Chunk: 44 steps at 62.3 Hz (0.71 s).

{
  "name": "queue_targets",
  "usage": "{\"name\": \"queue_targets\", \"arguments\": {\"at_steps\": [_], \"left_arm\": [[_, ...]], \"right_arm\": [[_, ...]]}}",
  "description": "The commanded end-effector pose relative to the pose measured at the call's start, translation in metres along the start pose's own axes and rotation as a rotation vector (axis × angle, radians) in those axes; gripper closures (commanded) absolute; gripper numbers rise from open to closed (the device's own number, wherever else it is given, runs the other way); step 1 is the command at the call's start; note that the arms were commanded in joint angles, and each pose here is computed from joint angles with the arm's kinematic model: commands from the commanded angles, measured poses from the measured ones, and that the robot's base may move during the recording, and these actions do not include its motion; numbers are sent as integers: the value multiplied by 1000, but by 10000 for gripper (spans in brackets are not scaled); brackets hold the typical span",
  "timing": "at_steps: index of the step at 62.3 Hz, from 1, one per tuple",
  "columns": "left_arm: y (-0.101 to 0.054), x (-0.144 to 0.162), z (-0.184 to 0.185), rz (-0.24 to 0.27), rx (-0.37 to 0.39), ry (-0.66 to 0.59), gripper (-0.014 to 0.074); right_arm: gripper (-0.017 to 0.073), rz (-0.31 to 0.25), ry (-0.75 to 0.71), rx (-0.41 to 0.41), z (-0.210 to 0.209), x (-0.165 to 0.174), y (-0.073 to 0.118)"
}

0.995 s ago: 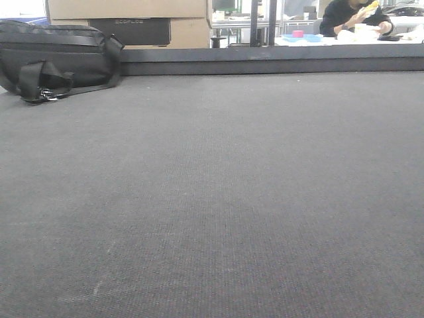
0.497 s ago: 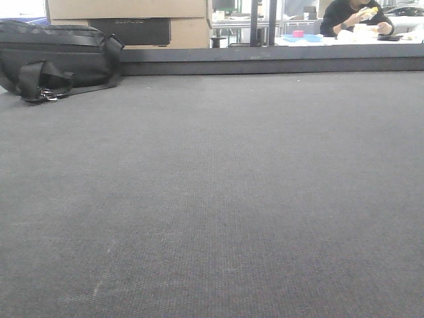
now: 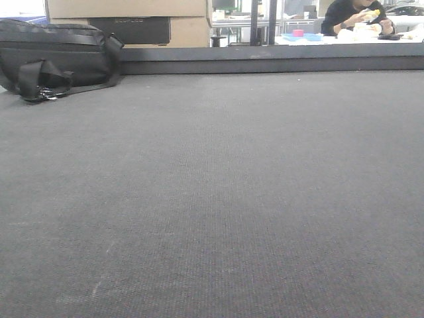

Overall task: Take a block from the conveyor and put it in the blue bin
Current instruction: 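Lower the right gripper onto the blue brick on the belt and close it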

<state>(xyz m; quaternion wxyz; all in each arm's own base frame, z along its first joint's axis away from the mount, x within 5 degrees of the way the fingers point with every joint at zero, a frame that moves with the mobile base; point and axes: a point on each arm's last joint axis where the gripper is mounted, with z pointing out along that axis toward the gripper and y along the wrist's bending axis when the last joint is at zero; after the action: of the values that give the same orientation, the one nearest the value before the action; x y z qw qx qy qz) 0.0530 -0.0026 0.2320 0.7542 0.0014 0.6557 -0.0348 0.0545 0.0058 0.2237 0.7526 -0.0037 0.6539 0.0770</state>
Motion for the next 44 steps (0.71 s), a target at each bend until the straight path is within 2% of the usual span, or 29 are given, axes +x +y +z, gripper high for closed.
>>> {"name": "queue_targets", "arguments": {"at_steps": [1, 5, 13, 18, 21, 28, 37, 44], "left_arm": [[-1, -25, -5, 2, -10, 50, 704], [-1, -53, -10, 20, -19, 84, 704], [-2, -84, -3, 21, -29, 181, 704], [-4, -96, 11, -15, -22, 293, 704], [-7, -102, 24, -64, -6, 379, 704], [-13, -107, 52, -147, 22, 577, 704], [-14, -98, 92, -155, 12, 841, 704], [-13, -86, 118, -158, 2, 963, 704]], "right_arm": [[721, 46, -8, -7, -2, -21, 3], [721, 42, 27, -25, -8, -47, 7], [721, 39, 171, -33, -4, -68, 11], [721, 39, 311, -30, 10, -73, 13], [721, 39, 410, -26, 20, -74, 14], [721, 43, 616, -15, 51, -75, 15], [721, 48, 903, -4, 96, -73, 16], [721, 52, 1145, 0, 128, -66, 17]]}}
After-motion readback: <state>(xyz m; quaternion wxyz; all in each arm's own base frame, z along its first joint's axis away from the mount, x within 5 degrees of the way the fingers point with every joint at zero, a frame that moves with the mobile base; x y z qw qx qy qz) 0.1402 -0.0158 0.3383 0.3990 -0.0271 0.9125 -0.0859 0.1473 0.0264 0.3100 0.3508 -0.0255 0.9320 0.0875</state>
